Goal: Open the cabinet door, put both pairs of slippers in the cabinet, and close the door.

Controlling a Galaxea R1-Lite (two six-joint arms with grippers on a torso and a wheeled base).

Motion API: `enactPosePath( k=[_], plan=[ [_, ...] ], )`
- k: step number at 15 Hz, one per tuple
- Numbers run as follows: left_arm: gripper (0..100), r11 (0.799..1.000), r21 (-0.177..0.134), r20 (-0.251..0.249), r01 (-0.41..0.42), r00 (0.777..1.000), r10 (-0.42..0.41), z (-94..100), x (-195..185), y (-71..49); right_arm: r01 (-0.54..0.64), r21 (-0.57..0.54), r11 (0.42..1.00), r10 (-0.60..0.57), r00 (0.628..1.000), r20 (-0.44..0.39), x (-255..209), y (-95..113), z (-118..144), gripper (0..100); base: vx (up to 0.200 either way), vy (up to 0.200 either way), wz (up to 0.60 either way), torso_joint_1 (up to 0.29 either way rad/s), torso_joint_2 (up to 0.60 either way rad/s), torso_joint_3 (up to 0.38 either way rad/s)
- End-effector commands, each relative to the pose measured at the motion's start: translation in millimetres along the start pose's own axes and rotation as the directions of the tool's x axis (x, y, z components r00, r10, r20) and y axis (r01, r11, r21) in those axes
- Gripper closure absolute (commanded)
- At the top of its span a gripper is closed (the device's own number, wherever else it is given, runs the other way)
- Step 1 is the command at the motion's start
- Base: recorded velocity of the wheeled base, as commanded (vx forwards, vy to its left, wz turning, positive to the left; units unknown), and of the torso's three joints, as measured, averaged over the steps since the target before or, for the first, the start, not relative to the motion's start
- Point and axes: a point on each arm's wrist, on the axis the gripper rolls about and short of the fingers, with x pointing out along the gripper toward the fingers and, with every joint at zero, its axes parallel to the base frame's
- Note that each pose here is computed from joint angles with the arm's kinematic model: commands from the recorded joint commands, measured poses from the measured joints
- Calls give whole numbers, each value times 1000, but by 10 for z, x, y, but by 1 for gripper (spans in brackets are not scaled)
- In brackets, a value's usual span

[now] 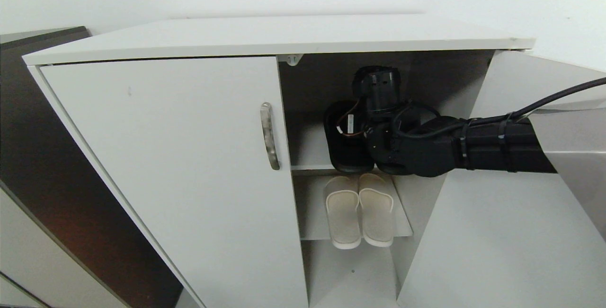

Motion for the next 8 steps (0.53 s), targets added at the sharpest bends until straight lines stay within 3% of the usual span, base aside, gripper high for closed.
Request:
enactPosePath(
  k=[1, 4, 5, 8],
  plan=[
    [100, 1000, 0, 0, 0, 1000, 0, 0, 0, 0, 4, -5, 1000, -4, 1000, -7, 64, 29, -59, 100, 0, 0, 0, 0, 0, 0],
    [100, 1000, 0, 0, -2, 1000, 2, 0, 0, 0, 1, -8, 1000, -1, 1000, -11, 67, 39, -78, 100, 0, 0, 0, 0, 0, 0],
    [100, 1000, 0, 0, 0, 1000, 0, 0, 0, 0, 3, -8, 1000, -3, 1000, -11, 67, 39, -78, 0, 0, 0, 0, 0, 0, 0],
    [100, 1000, -1, 0, 0, 1000, 0, 0, 0, 0, 1, -11, 1000, -1, 1000, -15, 48, 38, -91, 0, 0, 0, 0, 0, 0, 0]
  ],
)
